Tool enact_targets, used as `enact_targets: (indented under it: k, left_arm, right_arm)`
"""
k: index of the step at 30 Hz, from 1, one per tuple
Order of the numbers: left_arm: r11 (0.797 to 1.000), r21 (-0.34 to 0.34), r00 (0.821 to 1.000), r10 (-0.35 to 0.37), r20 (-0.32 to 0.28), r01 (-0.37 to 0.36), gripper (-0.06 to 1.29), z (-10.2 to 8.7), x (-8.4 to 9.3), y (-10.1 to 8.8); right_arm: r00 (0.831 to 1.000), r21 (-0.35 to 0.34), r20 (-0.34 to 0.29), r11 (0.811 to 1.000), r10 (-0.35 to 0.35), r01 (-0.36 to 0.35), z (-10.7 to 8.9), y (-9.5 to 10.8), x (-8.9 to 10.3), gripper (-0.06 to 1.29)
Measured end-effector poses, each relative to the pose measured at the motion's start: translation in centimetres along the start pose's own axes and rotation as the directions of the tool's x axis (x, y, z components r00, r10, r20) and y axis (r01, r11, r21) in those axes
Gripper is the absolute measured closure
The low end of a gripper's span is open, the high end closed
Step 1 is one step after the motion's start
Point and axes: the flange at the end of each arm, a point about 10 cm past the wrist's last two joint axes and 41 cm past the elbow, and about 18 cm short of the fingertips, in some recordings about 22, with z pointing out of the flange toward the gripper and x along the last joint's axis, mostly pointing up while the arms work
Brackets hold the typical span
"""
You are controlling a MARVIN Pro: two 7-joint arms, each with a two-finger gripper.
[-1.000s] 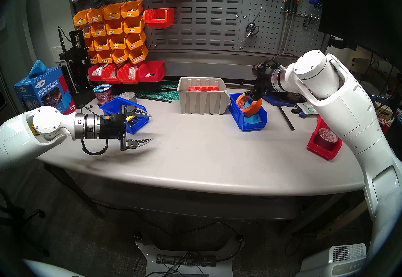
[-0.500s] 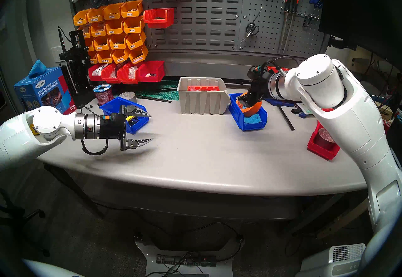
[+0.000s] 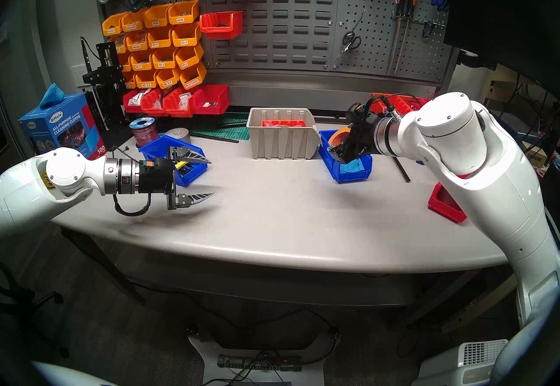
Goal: Hang all the unorganized tool boxes onto the wall
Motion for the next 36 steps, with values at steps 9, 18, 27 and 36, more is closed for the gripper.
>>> enact_targets:
  k: [9, 18, 27, 36]
  left_arm:
    - [1.0, 0.0, 1.0, 0.0, 0.0, 0.0, 0.0, 0.0, 0.0, 0.0]
    - [1.0, 0.0, 1.0, 0.0, 0.0, 0.0, 0.0, 0.0, 0.0, 0.0]
    - [1.0, 0.0, 1.0, 0.0, 0.0, 0.0, 0.0, 0.0, 0.0, 0.0]
    - [1.0, 0.0, 1.0, 0.0, 0.0, 0.0, 0.0, 0.0, 0.0, 0.0]
  right_arm:
    - [0.998, -0.006, -0.001, 0.998, 0.057, -0.057, -0.2, -1.9, -1.2, 0.02]
    - [0.992, -0.032, -0.055, 0.993, 0.11, -0.112, -0.5, -2.6, -2.0, 0.02]
    - [0.984, -0.025, -0.084, 0.987, 0.154, -0.156, -0.1, -3.7, -3.0, 0.02]
    - [0.976, -0.028, -0.118, 0.982, 0.183, -0.187, 0.6, -4.7, -3.9, 0.02]
